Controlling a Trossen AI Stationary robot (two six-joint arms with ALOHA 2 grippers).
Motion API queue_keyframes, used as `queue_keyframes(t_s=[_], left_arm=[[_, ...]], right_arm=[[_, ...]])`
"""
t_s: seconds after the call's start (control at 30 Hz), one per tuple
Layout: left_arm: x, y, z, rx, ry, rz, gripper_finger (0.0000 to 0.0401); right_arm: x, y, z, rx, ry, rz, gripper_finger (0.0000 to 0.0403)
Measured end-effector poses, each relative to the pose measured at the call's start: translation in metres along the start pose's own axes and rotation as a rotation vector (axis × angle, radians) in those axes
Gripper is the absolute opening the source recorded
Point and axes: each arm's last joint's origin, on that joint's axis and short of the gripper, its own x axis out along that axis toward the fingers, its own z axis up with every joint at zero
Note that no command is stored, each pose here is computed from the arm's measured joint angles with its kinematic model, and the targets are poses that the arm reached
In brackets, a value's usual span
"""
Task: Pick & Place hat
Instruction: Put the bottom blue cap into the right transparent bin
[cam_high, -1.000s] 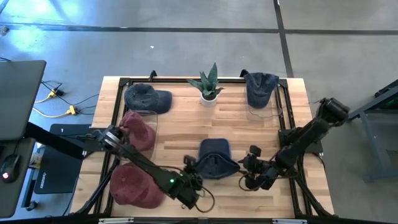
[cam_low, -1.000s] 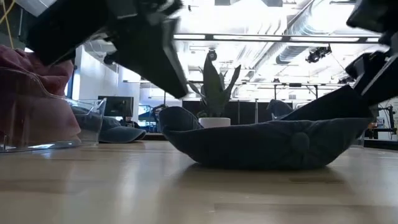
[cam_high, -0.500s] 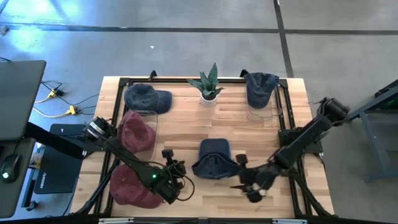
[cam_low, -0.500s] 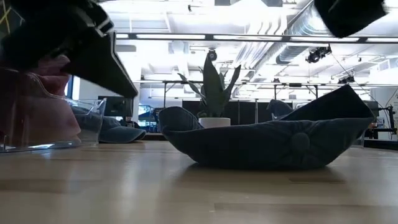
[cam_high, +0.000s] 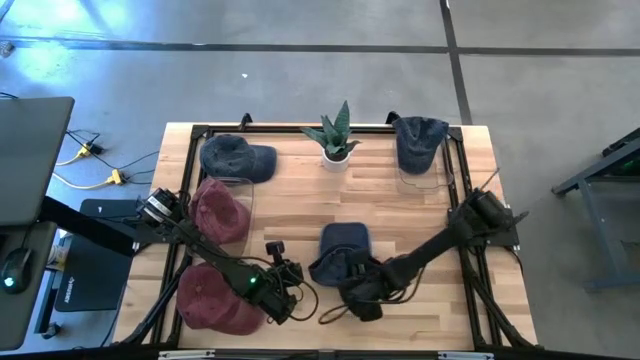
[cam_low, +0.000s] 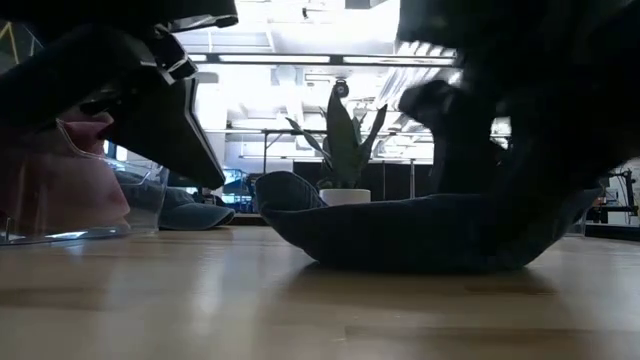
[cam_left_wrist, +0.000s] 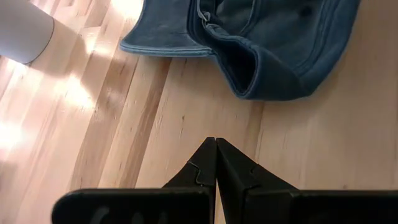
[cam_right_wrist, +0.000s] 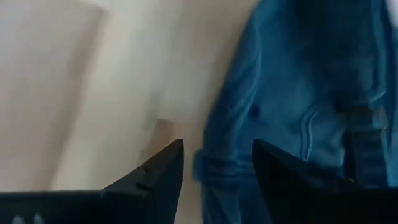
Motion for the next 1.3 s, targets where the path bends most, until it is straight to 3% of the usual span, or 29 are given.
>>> queue_keyframes(t_s=[0.13, 0.33, 0.4, 0.53, 0.63, 0.73, 0.87, 1.03, 1.17, 1.3], left_arm=[[0.0, 0.0, 0.0, -0.002, -0.001, -0.004, 0.0], [0.0, -0.001, 0.002, 0.003, -0.007, -0.018, 0.0], [0.0, -0.001, 0.001, 0.004, -0.006, -0.02, 0.0], [0.0, -0.002, 0.002, 0.005, -0.007, -0.021, 0.0], [0.0, -0.002, 0.001, 0.007, -0.004, -0.023, 0.0], [0.0, -0.002, 0.002, 0.006, -0.004, -0.025, 0.0], [0.0, -0.002, 0.002, 0.006, -0.004, -0.025, 0.0], [0.0, -0.001, 0.002, 0.006, -0.011, -0.015, 0.0], [0.004, 0.001, 0.005, 0.019, -0.009, -0.017, 0.0], [0.009, 0.004, 0.01, -0.005, -0.007, -0.034, 0.0]], right_arm=[[0.013, -0.006, 0.001, 0.058, 0.093, -0.03, 0.0159], [0.003, -0.011, 0.002, 0.061, 0.102, -0.014, 0.0026], [-0.011, -0.014, 0.004, 0.046, 0.096, 0.031, 0.0022], [-0.067, -0.031, 0.01, 0.074, 0.054, 0.18, 0.0049], [-0.123, -0.058, 0.006, 0.145, -0.005, 0.242, 0.003], [-0.179, -0.094, -0.01, 0.218, -0.087, 0.232, 0.002], [-0.239, -0.144, -0.05, 0.354, -0.166, 0.079, 0.0029], [-0.29, -0.185, -0.099, 0.45, -0.284, -0.213, 0.0022], [-0.318, -0.201, -0.117, 0.362, -0.369, -0.466, 0.0022], [-0.328, -0.213, -0.124, 0.208, -0.297, -0.713, 0.003]])
